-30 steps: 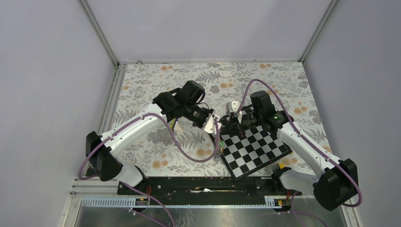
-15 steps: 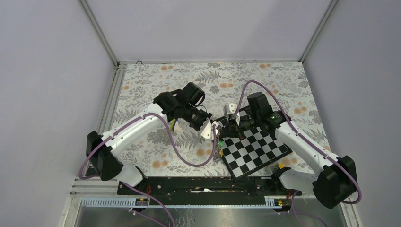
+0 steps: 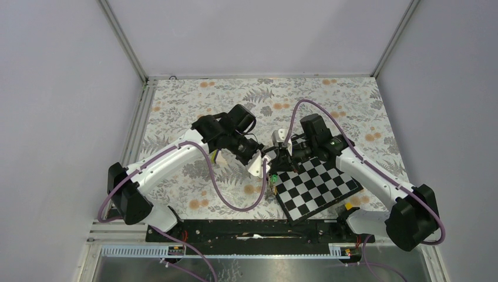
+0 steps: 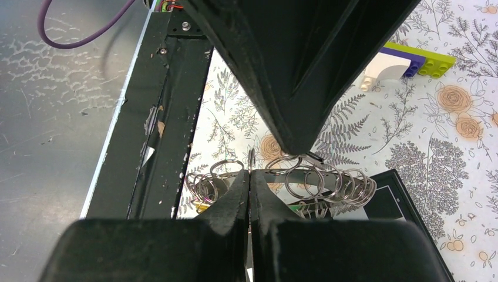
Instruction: Put the keys on the keyring
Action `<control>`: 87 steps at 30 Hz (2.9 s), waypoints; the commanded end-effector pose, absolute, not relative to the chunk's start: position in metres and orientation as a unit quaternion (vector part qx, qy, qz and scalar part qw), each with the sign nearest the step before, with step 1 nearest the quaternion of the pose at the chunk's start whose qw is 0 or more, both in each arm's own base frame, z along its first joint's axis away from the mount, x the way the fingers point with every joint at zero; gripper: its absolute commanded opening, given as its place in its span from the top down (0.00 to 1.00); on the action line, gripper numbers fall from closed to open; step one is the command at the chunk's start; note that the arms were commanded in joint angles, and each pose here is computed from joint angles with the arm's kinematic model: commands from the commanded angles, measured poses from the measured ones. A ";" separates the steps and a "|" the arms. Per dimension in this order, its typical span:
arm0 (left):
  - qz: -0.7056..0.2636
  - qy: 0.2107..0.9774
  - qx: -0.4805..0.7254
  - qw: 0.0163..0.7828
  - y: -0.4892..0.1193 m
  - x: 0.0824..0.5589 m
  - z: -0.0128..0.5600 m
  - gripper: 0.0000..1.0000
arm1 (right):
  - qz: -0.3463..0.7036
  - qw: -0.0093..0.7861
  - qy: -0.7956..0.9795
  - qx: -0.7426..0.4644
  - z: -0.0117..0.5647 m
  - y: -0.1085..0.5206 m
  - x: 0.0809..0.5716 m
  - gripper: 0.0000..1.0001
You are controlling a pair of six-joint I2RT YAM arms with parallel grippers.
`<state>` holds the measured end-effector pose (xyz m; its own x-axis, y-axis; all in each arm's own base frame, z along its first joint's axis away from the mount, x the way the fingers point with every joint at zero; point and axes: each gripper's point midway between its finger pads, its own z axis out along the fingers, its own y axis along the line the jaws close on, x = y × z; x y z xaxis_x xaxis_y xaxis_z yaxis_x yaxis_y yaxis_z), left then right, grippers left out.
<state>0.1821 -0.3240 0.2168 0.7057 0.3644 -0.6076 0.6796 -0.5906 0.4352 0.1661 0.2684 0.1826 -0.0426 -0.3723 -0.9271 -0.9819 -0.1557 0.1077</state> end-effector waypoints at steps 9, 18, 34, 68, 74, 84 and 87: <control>-0.252 0.247 0.875 0.331 -0.327 0.160 0.215 1.00 | 0.476 0.346 0.519 -0.620 0.203 0.283 0.167 1.00; -0.255 0.237 0.879 0.325 -0.328 0.155 0.213 1.00 | 0.478 0.343 0.520 -0.619 0.201 0.284 0.167 1.00; -0.253 0.228 0.887 0.312 -0.326 0.150 0.209 1.00 | 0.474 0.345 0.524 -0.618 0.199 0.283 0.168 1.00; -0.246 0.269 0.878 0.309 -0.313 0.151 0.206 1.00 | 0.459 0.364 0.552 -0.593 0.216 0.283 0.183 1.00; -0.254 0.322 0.847 0.338 -0.320 0.160 0.208 1.00 | 0.449 0.389 0.556 -0.582 0.230 0.281 0.191 1.00; -0.243 0.405 0.796 0.379 -0.326 0.185 0.213 0.95 | 0.449 0.404 0.558 -0.570 0.252 0.281 0.196 1.00; -0.244 0.428 0.780 0.386 -0.328 0.191 0.213 0.91 | 0.450 0.411 0.567 -0.555 0.259 0.282 0.203 1.00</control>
